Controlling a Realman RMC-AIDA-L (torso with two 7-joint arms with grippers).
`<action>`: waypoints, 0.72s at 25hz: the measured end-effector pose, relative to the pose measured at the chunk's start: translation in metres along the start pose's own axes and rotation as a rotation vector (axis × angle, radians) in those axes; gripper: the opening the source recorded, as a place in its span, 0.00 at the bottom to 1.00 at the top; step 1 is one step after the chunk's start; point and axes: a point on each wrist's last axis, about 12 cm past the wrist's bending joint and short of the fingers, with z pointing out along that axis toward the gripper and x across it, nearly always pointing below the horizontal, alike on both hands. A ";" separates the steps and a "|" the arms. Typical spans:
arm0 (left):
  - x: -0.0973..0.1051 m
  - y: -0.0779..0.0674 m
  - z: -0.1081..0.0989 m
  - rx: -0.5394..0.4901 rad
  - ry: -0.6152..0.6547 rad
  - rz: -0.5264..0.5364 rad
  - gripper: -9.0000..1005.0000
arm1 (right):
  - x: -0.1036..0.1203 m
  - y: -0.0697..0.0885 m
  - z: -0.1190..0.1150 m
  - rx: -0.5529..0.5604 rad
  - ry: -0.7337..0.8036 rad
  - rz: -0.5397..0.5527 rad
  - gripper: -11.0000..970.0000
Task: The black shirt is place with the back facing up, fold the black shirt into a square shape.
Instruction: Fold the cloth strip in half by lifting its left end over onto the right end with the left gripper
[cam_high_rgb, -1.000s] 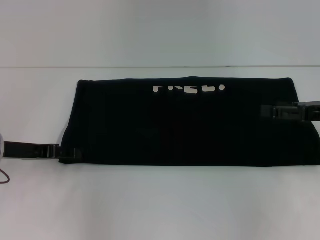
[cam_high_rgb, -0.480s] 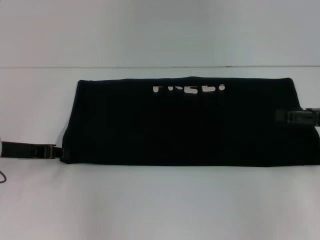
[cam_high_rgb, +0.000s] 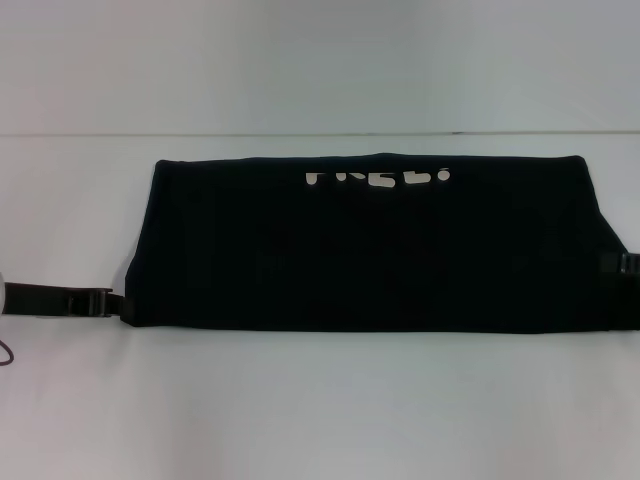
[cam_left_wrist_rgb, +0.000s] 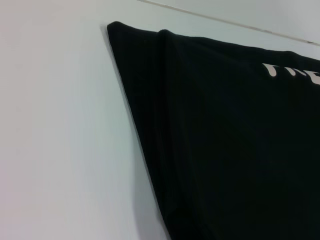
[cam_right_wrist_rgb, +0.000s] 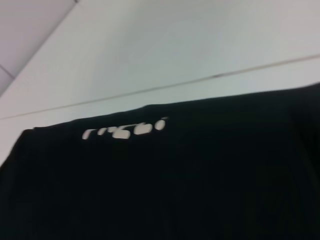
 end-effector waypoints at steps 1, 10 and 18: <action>0.000 0.000 0.000 0.000 0.000 0.000 0.01 | 0.002 -0.001 -0.001 0.004 0.004 0.004 0.93; 0.000 0.000 0.000 0.001 0.000 0.001 0.01 | 0.015 -0.008 -0.007 0.029 0.034 0.033 0.93; -0.001 -0.001 0.000 0.002 0.000 0.002 0.01 | 0.025 -0.008 -0.004 0.032 0.068 0.041 0.93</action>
